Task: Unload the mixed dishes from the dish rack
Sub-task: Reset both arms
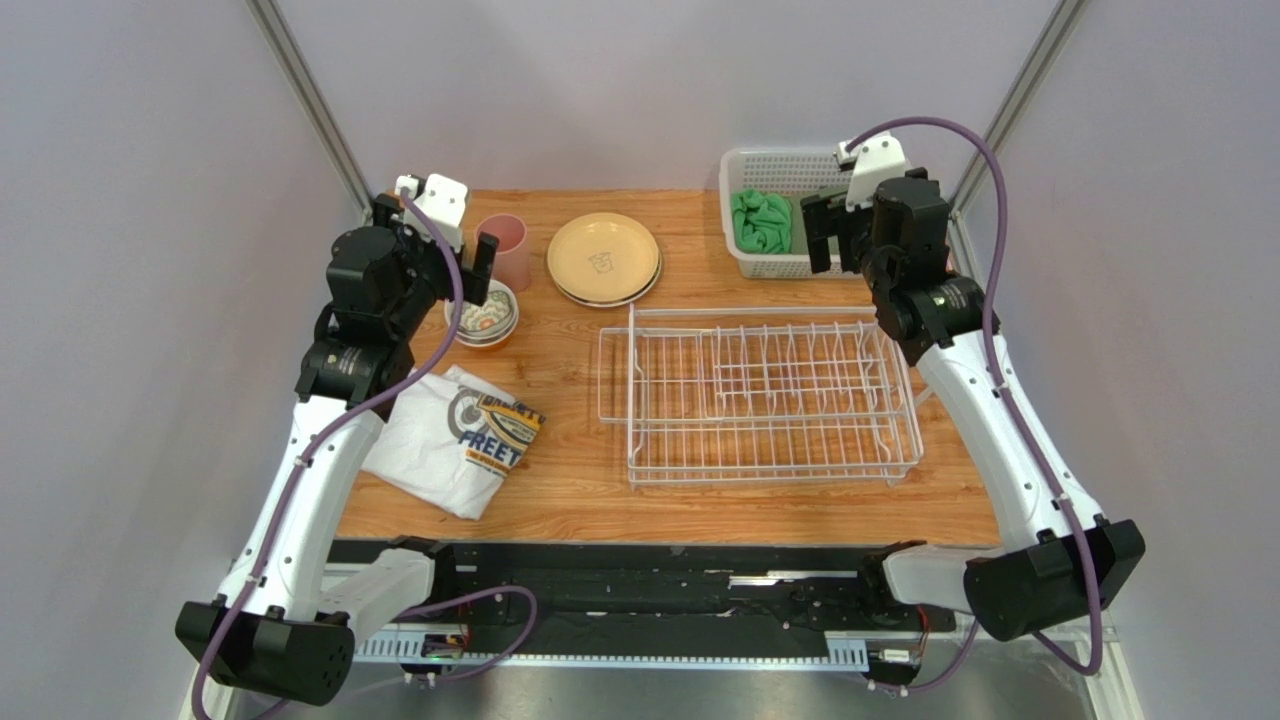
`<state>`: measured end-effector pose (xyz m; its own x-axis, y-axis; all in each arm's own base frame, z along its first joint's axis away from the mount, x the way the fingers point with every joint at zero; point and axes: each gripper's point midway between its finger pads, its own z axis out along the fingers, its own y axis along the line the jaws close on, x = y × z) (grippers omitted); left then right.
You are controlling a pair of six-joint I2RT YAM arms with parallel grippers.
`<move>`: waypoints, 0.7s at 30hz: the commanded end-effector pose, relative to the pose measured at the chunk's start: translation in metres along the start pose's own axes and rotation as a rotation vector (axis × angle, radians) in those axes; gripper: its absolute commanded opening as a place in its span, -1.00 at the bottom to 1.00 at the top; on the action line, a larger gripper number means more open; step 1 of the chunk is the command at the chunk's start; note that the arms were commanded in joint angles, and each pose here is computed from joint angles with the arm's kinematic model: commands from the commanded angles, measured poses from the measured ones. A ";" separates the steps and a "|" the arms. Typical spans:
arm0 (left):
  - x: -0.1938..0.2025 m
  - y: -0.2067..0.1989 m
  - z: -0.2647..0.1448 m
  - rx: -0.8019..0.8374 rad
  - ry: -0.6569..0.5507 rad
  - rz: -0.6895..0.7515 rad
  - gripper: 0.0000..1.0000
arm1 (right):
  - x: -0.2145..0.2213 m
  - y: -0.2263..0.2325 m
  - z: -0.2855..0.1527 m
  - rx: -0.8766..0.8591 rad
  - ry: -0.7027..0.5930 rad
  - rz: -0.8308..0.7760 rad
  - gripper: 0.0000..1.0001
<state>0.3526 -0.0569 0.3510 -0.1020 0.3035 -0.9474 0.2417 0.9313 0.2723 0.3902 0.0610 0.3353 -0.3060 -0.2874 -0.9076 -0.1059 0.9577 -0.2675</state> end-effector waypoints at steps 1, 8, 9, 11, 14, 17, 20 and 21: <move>-0.028 0.009 -0.002 -0.032 -0.103 -0.018 0.92 | -0.043 -0.011 0.002 0.035 -0.146 0.112 0.96; -0.032 0.009 0.000 -0.031 -0.121 -0.031 0.92 | -0.039 -0.011 0.001 0.070 -0.184 0.128 0.98; -0.031 0.009 0.002 -0.030 -0.116 -0.033 0.92 | -0.038 -0.008 0.000 0.065 -0.187 0.120 0.98; -0.027 0.007 0.004 -0.029 -0.109 -0.044 0.92 | -0.040 -0.005 -0.004 0.069 -0.199 0.112 0.98; -0.027 0.008 0.005 -0.034 -0.117 -0.049 0.92 | -0.041 0.002 -0.009 0.066 -0.214 0.097 0.98; -0.028 0.010 0.006 -0.045 -0.119 -0.054 0.92 | -0.046 0.005 -0.016 0.066 -0.239 0.091 0.98; -0.027 0.010 0.007 -0.048 -0.113 -0.060 0.92 | -0.047 0.004 -0.021 0.065 -0.251 0.096 0.98; -0.027 0.010 0.007 -0.048 -0.115 -0.062 0.92 | -0.047 0.002 -0.023 0.072 -0.254 0.098 0.98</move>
<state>0.3611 -0.0591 0.3683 -0.0375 0.2600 -0.9649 0.2161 0.9448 0.2462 0.3900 0.0852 0.3488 -0.1743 -0.2238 -0.9589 -0.0766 0.9740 -0.2134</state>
